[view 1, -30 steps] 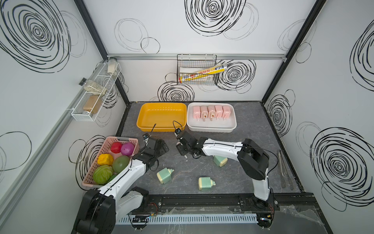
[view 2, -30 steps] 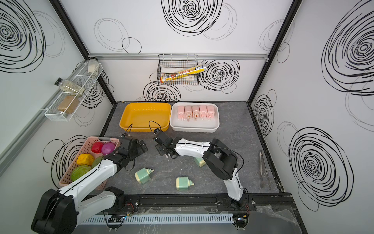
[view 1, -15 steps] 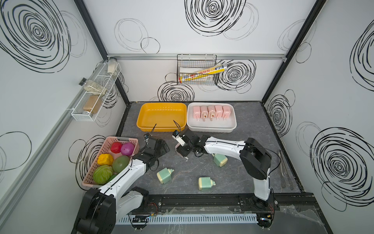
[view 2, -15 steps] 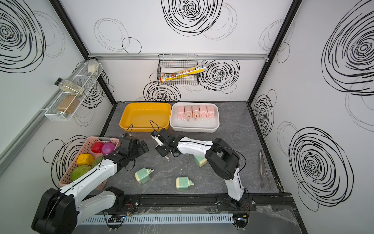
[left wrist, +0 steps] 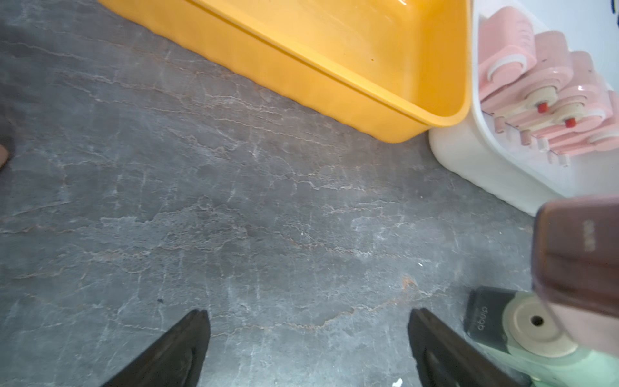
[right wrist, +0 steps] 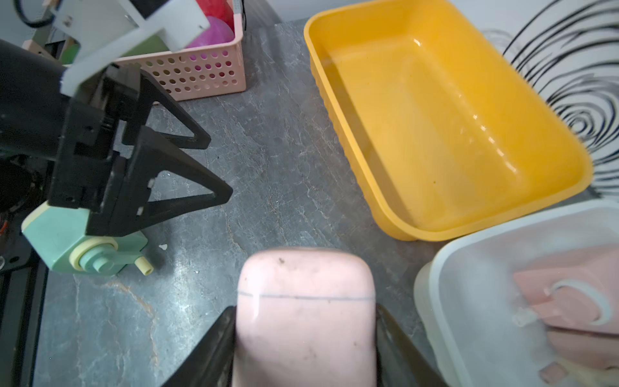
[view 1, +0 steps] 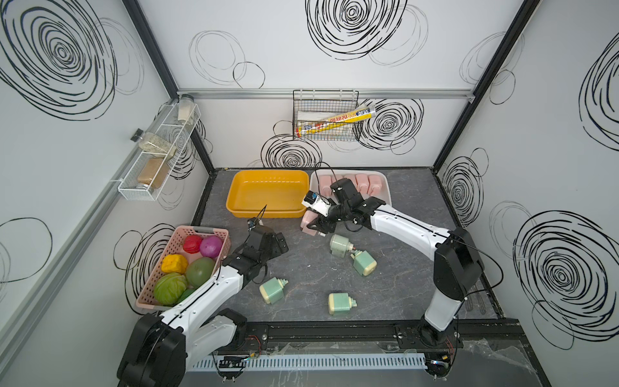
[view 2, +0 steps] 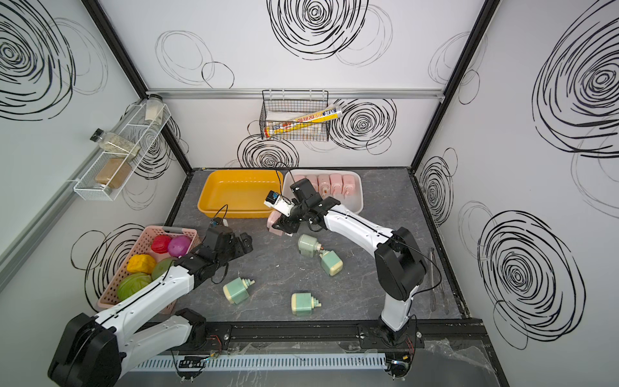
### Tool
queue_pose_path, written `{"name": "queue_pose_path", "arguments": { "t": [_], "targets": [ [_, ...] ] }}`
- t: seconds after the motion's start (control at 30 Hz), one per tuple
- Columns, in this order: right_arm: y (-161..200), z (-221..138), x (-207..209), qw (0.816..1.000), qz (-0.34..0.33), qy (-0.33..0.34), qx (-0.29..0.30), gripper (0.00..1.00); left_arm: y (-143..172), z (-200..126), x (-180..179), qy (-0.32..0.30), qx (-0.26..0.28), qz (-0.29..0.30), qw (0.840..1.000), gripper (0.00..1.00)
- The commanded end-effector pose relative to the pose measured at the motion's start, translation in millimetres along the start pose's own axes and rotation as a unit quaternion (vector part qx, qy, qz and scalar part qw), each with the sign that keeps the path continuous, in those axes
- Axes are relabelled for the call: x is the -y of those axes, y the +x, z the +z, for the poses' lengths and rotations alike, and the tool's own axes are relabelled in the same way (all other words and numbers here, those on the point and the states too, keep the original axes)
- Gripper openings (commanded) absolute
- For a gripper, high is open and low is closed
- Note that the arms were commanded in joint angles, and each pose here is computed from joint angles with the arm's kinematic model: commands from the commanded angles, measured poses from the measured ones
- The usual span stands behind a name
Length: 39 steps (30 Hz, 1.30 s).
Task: Place the pencil sharpeners by color into the storage box
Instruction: Pick up the pencil sharpener from the center of the board, then place the pencil sharpener in the storage box.
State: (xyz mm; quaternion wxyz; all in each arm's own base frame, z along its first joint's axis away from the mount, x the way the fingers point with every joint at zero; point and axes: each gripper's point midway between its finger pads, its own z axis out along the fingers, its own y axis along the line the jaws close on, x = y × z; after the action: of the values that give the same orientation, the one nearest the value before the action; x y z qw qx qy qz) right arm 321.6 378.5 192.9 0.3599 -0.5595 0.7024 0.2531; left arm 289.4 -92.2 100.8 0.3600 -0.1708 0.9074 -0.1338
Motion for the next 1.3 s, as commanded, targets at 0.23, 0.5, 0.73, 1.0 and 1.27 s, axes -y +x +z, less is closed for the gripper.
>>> {"name": "queue_pose_path", "arguments": {
  "t": [0.23,0.5,0.73,1.0,1.27],
  "targets": [
    [-0.8,-40.0,31.3,0.989,-0.143,-0.014,0.019,0.0,-20.9,-5.9,52.0,0.047,0.023,0.053,0.997,0.99],
    [38.9,-45.3,72.0,0.985,-0.169,0.0,-0.024,0.0,-25.4,5.6,71.6,0.038,0.013,0.084,0.996,0.99],
    [68.6,-50.2,102.0,0.983,-0.171,-0.032,-0.063,0.0,-43.5,19.2,89.7,0.027,0.018,0.097,0.995,0.99],
    [78.8,-38.2,153.7,0.983,-0.158,-0.033,-0.085,0.0,-47.8,29.1,102.4,0.033,0.013,0.101,0.994,0.99],
    [91.1,-16.4,163.8,0.978,-0.171,-0.056,-0.101,0.0,-62.4,42.7,112.2,0.017,0.016,0.112,0.993,0.99]
  ]
}}
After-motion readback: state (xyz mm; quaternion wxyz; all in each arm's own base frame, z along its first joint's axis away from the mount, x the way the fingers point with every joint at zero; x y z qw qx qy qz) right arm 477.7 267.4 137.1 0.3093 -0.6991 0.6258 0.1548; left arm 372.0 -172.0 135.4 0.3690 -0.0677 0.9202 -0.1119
